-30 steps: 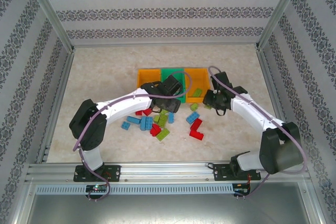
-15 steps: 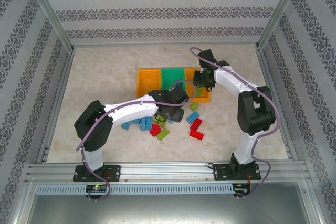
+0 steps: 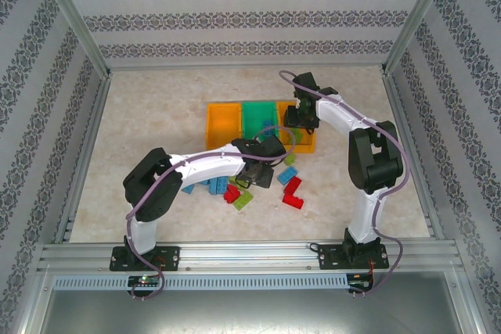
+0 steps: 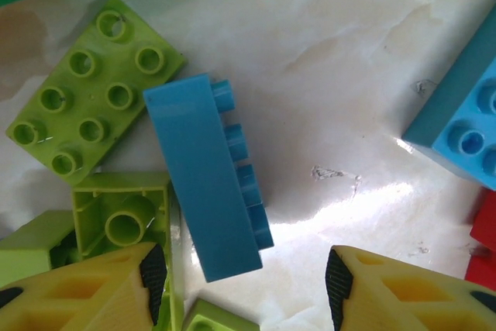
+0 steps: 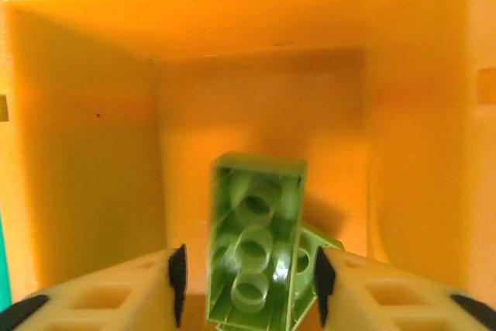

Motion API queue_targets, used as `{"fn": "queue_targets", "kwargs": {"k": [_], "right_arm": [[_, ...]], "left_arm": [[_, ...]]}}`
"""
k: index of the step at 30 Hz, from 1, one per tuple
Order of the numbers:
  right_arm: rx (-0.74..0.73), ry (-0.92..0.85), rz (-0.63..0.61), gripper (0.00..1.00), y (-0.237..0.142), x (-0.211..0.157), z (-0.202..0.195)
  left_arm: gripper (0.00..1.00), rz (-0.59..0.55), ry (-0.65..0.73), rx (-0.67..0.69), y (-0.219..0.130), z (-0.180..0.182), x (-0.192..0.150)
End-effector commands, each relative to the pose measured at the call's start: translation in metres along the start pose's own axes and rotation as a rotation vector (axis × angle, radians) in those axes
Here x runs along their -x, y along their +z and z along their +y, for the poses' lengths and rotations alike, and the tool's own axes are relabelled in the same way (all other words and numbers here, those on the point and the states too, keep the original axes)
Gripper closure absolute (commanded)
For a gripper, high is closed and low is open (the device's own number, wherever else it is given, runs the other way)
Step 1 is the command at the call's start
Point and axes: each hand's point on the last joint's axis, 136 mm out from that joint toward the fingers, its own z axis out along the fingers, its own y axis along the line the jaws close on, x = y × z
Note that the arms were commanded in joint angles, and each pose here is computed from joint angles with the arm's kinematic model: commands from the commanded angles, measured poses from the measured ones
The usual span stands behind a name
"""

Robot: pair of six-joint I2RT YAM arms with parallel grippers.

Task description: Sort the legos into containers by color

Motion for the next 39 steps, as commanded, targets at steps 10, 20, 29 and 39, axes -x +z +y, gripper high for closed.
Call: {"fn": "queue_targets", "kwargs": {"k": [10,20,29,39], "right_arm": [[0.065,0.031,-0.083,0.32,-0.039,0.003,0.006],[0.071,0.061,-0.128,0.31,-0.064,-0.005,-0.005],[0.039,0.067,-0.121,0.30,-0.073,-0.033,-0.020],[0.110,-0.004,-0.141,0.31,-0.083,-0.066,-0.014]], "left_arm": [[0.50,0.022,-0.002,0.063,0.014,-0.002,0.000],[0.69,0.042,0.017,0.071,0.026,-0.005,-0.001],[0.86,0.028,0.032,0.078,0.022,-0.002,-0.001],[0.86,-0.060,0.046,0.047,-0.017,-0.005,0.012]]}}
